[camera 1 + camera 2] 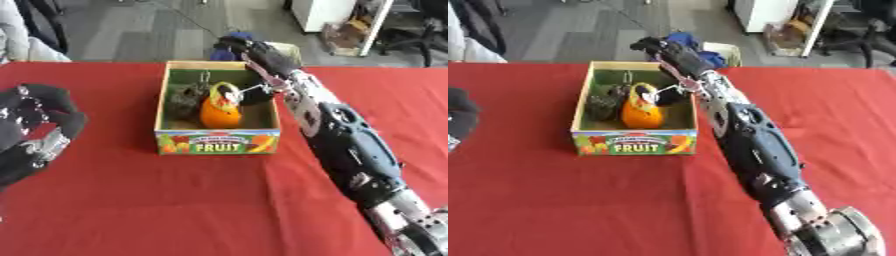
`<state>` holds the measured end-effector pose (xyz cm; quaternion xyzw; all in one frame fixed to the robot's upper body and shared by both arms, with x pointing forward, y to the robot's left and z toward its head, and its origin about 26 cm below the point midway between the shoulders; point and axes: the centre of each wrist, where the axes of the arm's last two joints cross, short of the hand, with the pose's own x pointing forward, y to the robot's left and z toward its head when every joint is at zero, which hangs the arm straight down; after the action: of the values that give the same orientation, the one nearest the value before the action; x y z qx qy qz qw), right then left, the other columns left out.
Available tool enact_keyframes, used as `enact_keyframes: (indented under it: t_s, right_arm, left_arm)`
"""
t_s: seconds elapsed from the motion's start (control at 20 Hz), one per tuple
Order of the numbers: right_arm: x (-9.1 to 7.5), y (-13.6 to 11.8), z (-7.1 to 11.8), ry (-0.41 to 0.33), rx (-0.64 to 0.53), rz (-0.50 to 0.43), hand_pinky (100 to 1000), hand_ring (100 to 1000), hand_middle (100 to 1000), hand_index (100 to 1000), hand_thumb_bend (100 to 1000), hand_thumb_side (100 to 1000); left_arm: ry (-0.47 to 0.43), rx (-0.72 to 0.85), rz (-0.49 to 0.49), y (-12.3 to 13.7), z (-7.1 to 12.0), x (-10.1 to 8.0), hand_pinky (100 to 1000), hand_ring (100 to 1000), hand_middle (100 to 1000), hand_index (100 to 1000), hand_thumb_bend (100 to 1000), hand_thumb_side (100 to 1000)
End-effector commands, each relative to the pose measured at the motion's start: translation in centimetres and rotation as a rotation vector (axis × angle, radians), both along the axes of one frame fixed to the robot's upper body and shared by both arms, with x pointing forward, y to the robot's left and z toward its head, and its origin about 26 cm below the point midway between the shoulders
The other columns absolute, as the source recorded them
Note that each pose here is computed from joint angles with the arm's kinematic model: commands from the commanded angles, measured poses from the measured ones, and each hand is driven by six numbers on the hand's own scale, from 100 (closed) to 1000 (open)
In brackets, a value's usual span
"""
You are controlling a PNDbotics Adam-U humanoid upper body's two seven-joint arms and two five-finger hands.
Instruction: Pick up objects on the table and place them in the box.
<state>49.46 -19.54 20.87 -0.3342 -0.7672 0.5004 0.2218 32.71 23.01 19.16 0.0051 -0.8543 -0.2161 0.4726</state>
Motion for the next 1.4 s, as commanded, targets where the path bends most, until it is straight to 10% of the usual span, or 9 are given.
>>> enact_keyframes:
  t_s: [0.05, 0.45, 0.9, 1.15, 1.4]
  right_arm:
    - [-0.3, -1.3, 3.7, -0.106, 0.083, -0.027, 782, 809, 853, 886, 279, 204]
    - [-2.2, -4.3, 6.1, -0.207, 0.202, -0.032, 718, 716, 729, 814, 122, 157]
    - [-5.8, -7.7, 3.1, -0.227, 0.313, -0.027, 667, 619, 604, 732, 100, 210]
    - [-11.6, -10.5, 2.7, 0.017, 0.686, 0.145, 657, 588, 576, 714, 100, 246]
    - [-15.1, -12.1, 1.3, 0.158, 0.824, 0.174, 652, 572, 557, 699, 100, 266]
  left_arm:
    - [-0.028, 0.006, 0.008, 0.2, 0.7, -0.2, 615, 646, 555, 675, 537, 365]
    - [-0.022, 0.005, 0.035, 0.7, 0.4, -0.3, 615, 646, 555, 674, 536, 367]
    - [-0.013, -0.003, 0.087, 1.6, -0.1, -0.3, 614, 650, 560, 678, 536, 368]
    - [-0.003, -0.002, 0.11, 2.1, -0.5, -0.4, 614, 654, 569, 688, 535, 369]
    - [0.011, -0.008, 0.137, 2.5, -1.1, -0.5, 613, 647, 563, 683, 530, 376]
